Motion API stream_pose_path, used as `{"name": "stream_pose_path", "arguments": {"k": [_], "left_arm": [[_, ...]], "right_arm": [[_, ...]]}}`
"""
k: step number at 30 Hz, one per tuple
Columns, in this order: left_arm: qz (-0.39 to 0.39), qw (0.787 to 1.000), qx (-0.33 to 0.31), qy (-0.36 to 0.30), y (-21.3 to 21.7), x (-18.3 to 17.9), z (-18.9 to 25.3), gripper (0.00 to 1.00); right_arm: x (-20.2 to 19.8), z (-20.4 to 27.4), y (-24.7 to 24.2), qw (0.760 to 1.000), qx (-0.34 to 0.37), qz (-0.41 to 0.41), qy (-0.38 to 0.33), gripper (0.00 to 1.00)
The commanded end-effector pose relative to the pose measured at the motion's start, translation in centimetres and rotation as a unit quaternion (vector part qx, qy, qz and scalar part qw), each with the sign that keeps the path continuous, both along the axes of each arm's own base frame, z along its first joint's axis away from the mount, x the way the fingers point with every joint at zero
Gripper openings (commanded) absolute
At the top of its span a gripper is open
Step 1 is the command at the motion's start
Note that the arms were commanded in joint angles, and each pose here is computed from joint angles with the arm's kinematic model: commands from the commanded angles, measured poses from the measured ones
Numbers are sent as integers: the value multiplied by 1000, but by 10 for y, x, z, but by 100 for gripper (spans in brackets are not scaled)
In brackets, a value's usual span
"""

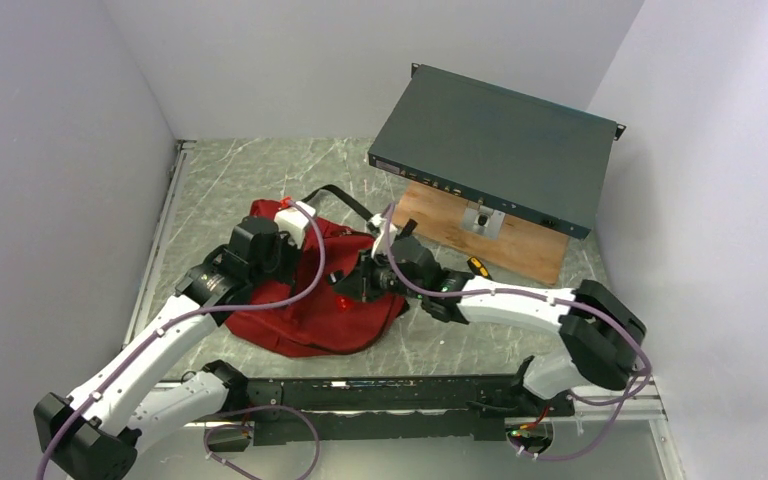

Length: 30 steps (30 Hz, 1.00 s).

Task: Pack the student bag
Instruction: Place the personal item in the student bag.

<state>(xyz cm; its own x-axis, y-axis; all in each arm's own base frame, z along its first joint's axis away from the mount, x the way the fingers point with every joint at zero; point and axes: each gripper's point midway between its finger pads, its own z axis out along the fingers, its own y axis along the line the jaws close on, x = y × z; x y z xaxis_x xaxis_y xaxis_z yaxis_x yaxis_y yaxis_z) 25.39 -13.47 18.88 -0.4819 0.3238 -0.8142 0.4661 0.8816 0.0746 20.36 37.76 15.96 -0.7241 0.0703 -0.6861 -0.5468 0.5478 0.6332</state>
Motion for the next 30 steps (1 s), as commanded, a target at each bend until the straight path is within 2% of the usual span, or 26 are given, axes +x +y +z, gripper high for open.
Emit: {"name": "stream_pose_path", "arguments": {"k": [1, 8, 14, 20, 30], "left_arm": [[-67, 995, -51, -58, -31, 0, 38, 0], [-30, 997, -29, -62, -17, 6, 37, 0], [4, 997, -8, -72, -2, 10, 41, 0], [11, 996, -6, -87, 3, 9, 48, 0], [88, 991, 27, -97, 31, 16, 46, 0]], "right_arm": [[-9, 43, 45, 992, 105, 63, -4, 0], [9, 38, 82, 986, 147, 74, -4, 0], [37, 46, 107, 978, 178, 64, -86, 0], [60, 53, 132, 959, 227, 62, -160, 0], [100, 36, 147, 949, 251, 3, -189, 0]]}}
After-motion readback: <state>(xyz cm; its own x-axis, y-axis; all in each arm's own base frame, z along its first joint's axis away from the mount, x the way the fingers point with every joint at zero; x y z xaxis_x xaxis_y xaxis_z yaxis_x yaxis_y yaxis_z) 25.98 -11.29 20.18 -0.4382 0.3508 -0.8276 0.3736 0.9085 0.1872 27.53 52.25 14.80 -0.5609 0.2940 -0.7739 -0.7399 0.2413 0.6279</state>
